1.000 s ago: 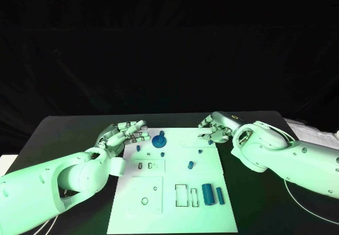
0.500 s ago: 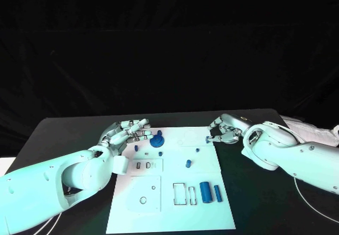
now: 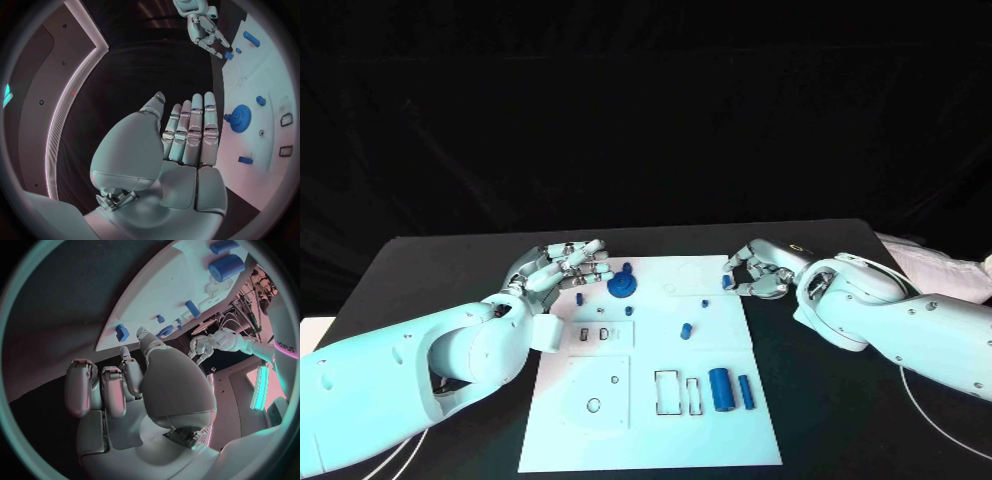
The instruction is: Assemble the parts on the task board
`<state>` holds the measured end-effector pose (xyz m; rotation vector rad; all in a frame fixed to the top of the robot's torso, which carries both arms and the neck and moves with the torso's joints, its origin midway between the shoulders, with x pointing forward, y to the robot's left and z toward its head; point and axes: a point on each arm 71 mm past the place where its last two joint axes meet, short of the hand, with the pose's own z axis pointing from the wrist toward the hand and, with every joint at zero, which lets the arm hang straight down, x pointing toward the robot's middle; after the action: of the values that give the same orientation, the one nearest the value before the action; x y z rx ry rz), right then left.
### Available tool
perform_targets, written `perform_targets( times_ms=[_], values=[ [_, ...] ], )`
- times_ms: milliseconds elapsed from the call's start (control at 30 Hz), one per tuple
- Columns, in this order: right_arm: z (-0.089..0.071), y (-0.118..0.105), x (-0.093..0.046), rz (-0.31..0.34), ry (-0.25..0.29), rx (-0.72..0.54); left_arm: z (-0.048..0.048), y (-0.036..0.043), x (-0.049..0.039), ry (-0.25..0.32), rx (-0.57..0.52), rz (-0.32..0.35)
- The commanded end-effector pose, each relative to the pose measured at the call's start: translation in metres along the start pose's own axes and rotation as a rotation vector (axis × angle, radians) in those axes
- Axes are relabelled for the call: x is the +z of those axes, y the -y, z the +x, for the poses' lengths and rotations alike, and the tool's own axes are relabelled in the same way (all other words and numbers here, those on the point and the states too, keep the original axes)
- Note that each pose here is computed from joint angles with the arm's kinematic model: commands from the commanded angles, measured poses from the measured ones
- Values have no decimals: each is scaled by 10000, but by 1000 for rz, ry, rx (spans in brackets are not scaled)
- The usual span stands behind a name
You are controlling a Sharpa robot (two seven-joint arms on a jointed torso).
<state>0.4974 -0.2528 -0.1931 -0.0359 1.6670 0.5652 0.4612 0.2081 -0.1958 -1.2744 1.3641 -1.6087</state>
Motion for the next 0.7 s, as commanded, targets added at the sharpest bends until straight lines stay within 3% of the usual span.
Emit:
perform_targets(
  times_ms=[33, 700],
  values=[
    [22, -5, 22, -15, -10, -12, 29, 8, 5, -25, -6, 9],
    [87, 46, 102, 26, -28, -19, 32, 4, 7, -27, -7, 5]
  ],
)
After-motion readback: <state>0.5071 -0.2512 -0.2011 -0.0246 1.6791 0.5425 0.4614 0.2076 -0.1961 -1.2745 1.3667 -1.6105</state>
